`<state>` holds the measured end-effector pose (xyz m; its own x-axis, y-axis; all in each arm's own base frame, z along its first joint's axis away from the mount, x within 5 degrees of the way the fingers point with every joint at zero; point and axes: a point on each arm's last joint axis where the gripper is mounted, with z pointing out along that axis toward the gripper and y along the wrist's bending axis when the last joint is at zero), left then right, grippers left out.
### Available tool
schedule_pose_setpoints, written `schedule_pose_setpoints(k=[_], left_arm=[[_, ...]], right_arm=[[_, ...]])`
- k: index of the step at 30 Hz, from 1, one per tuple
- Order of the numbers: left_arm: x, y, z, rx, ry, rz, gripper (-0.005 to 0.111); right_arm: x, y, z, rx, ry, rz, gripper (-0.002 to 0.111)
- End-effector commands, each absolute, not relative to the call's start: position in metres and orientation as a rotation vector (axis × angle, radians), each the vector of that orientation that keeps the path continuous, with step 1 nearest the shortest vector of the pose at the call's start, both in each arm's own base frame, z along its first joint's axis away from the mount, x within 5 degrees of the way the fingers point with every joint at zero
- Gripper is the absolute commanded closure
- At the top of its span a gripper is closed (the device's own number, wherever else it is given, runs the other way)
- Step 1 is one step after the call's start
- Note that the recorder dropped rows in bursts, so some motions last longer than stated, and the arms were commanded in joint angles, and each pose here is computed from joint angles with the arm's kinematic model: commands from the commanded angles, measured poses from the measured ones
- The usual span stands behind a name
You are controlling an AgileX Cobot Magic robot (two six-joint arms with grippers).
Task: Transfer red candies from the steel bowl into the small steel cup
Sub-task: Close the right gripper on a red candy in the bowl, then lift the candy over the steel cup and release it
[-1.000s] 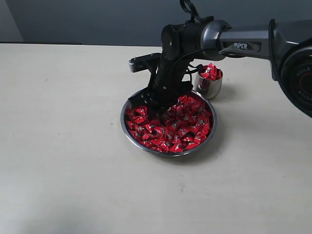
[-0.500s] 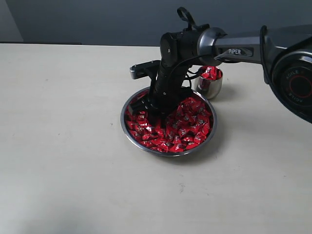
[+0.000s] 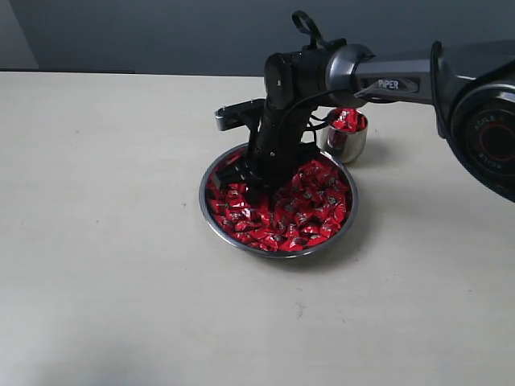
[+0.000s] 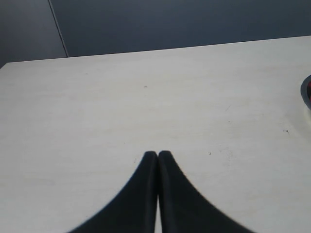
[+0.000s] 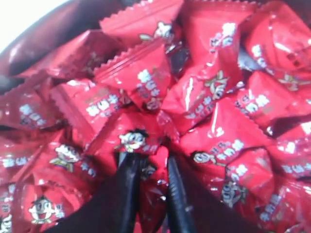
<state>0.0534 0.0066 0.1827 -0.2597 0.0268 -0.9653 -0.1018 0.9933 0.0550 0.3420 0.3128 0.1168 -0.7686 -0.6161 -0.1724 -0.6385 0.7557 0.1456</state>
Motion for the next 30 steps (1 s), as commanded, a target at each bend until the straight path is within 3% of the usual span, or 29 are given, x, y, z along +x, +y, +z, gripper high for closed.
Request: schedule_pose_setpoints(k=[1, 13, 17, 22, 26, 30], left_arm=[[0.053, 0.007, 0.183, -0.054, 1.819, 0.123, 0.106], [0.053, 0.007, 0.183, -0.054, 1.819, 0.123, 0.106], [0.053, 0.007, 0.183, -0.054, 1.819, 0.123, 0.106], [0.053, 0.007, 0.183, -0.054, 1.819, 0.123, 0.106], [0.053, 0.007, 0.183, -0.054, 1.819, 0.123, 0.106], [0.053, 0.007, 0.183, -0.054, 1.819, 0.123, 0.106]], right_arm=[[0.343, 0.310, 0.142, -1.023, 2.781, 0.287, 0.109], [0.343, 0.307, 0.169, -1.022, 2.713, 0.281, 0.109], [0.352, 0.294, 0.191, -0.954, 2.634, 0.085, 0.109], [0.382, 0.248, 0.232, -0.747, 2.551, 0.063, 0.109], [0.406, 0.205, 0.237, -0.581, 2.575, 0.069, 0.109], [0.419, 0.195, 0.230, -0.545, 2.563, 0.194, 0.109]])
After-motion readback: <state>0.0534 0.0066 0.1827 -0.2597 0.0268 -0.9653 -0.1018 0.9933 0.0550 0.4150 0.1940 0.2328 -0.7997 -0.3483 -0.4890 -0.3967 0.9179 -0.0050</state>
